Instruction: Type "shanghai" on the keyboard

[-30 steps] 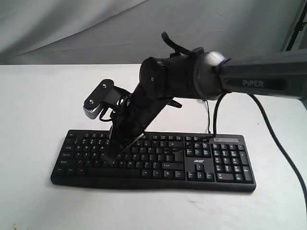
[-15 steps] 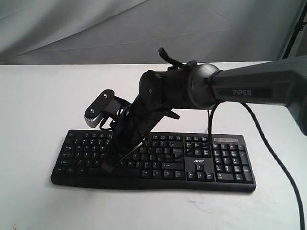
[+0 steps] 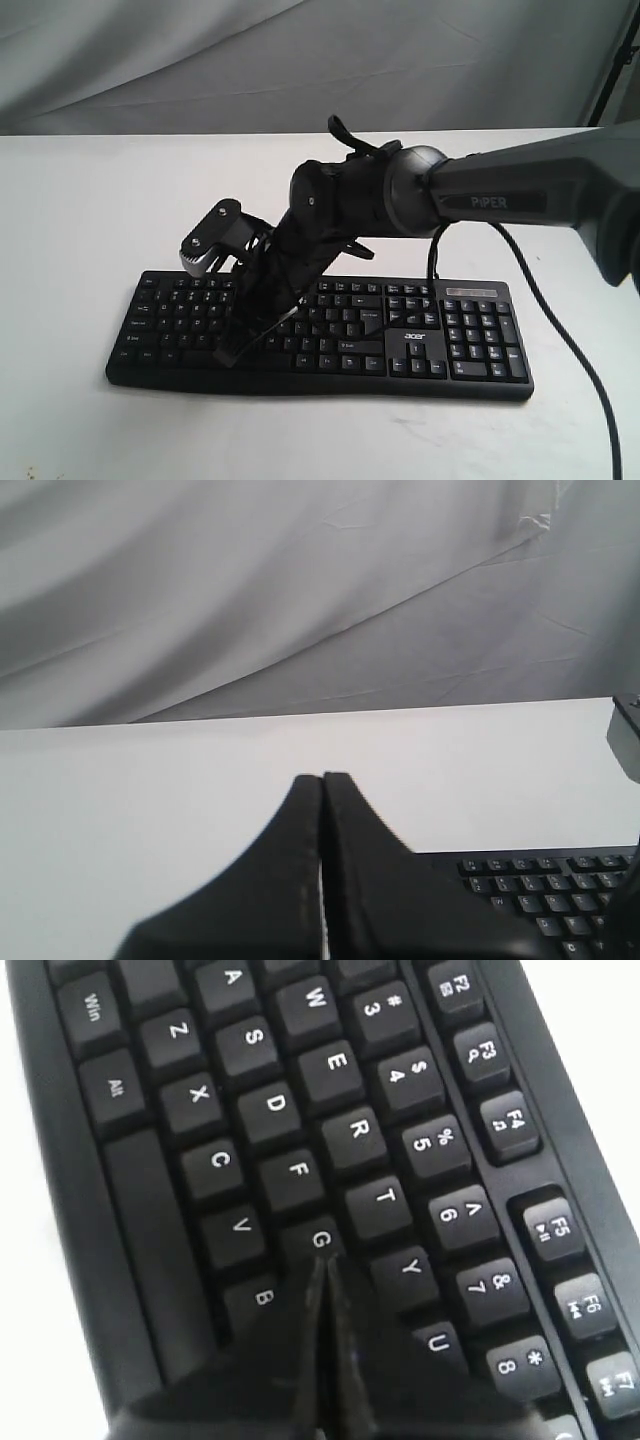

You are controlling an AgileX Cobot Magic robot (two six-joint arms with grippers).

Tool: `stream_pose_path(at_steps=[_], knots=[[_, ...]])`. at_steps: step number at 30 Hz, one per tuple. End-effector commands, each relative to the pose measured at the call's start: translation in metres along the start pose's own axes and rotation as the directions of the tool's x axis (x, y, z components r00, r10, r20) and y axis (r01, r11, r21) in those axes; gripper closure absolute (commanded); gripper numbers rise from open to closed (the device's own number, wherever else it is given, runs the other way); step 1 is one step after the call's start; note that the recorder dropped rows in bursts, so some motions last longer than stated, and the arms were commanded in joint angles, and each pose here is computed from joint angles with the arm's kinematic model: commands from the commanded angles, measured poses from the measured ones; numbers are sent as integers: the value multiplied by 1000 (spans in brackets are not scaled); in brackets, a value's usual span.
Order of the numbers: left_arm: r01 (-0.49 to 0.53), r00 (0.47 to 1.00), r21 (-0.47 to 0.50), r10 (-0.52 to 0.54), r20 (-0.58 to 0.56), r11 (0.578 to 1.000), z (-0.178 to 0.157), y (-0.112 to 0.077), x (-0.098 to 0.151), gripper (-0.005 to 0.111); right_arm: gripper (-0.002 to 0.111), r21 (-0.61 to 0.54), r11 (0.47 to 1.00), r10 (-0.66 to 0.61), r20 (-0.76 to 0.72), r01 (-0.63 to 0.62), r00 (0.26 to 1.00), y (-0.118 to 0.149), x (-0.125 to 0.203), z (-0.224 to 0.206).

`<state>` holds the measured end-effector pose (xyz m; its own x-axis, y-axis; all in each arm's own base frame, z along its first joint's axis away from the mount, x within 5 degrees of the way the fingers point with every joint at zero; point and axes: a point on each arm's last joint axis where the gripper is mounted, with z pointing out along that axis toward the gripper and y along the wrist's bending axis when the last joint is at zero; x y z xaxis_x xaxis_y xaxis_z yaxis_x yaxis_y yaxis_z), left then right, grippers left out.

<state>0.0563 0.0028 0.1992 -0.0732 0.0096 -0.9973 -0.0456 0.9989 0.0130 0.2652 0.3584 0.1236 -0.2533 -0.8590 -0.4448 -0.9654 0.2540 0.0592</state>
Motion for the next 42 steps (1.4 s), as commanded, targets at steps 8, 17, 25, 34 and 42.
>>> stream_pose_path(at_steps=[8, 17, 25, 34, 42], knots=[[4, 1000, 7, -4, 7, 1000, 0, 0, 0, 107, 108, 48, 995, -87, 85, 83, 993, -3, -38, -36], [4, 1000, 7, -4, 7, 1000, 0, 0, 0, 107, 108, -8, 985, -171, 100, 173, 980, 13, -82, -5], [4, 1000, 7, -4, 7, 1000, 0, 0, 0, 107, 108, -79, 978, -188, 62, 193, 980, 17, -100, 23], [4, 1000, 7, -4, 7, 1000, 0, 0, 0, 107, 108, -82, 981, -177, 14, 177, 984, 16, -95, 30], [4, 1000, 7, -4, 7, 1000, 0, 0, 0, 107, 108, -78, 981, -179, -7, 178, 984, 15, -93, 30]])
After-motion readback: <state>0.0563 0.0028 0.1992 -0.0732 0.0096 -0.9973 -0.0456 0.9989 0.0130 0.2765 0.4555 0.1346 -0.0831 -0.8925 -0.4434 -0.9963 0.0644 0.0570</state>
